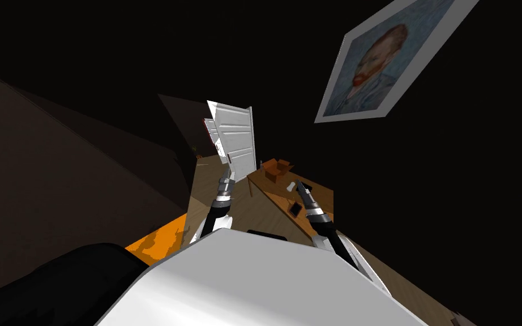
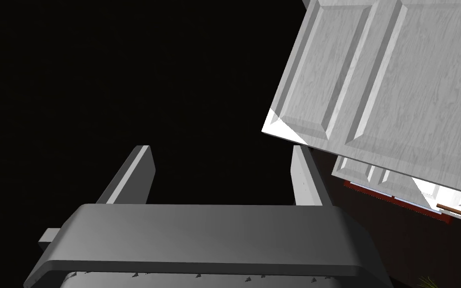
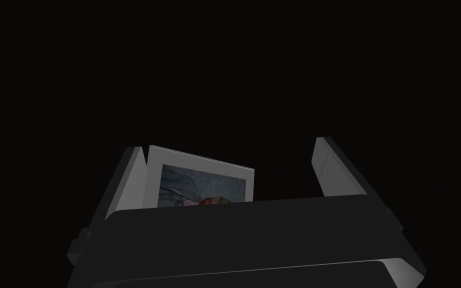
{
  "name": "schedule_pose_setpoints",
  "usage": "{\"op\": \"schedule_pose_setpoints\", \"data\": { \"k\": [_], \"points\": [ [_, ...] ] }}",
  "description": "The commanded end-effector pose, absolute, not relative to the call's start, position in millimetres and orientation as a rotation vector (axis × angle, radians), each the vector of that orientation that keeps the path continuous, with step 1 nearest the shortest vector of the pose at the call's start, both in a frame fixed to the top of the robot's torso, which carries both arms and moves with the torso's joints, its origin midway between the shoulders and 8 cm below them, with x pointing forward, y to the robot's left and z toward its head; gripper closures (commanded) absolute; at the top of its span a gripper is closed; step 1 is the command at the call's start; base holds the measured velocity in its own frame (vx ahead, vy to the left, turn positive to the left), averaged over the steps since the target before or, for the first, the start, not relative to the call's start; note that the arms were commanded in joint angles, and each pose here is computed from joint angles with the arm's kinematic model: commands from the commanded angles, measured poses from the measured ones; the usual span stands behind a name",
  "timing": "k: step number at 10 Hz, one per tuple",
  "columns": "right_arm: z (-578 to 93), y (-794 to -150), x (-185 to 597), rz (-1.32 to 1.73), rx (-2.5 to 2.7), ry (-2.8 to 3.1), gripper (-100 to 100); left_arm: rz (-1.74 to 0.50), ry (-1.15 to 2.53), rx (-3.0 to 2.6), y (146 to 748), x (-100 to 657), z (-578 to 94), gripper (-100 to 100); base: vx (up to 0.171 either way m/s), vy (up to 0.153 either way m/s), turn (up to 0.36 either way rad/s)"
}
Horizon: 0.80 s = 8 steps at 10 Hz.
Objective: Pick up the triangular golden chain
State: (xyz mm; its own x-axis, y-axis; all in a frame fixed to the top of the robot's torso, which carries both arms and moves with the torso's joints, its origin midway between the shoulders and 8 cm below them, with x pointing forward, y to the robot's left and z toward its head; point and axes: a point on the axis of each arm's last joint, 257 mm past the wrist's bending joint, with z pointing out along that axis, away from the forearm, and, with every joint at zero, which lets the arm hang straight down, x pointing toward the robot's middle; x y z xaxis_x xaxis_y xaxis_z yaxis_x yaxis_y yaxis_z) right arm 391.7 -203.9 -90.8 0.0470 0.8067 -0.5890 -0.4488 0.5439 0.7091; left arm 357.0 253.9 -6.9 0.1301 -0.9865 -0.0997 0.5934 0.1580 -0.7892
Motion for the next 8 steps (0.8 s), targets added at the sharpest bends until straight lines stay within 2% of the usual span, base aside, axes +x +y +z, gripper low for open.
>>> {"op": "schedule_pose_setpoints", "data": {
  "k": [1,8],
  "points": [
    [-111.8,-195.0,398.7,0.949,0.312,1.242,-100,-1.285,0.727,-0.677,253.9,357.0,-6.9,0,-0.073,-0.051,0.069],
    [-179.6,-184.8,407.4,0.772,0.104,1.443,-100,-1.285,0.727,-0.677,253.9,357.0,-6.9,0,-0.051,-0.043,0.059]
  ]
}}
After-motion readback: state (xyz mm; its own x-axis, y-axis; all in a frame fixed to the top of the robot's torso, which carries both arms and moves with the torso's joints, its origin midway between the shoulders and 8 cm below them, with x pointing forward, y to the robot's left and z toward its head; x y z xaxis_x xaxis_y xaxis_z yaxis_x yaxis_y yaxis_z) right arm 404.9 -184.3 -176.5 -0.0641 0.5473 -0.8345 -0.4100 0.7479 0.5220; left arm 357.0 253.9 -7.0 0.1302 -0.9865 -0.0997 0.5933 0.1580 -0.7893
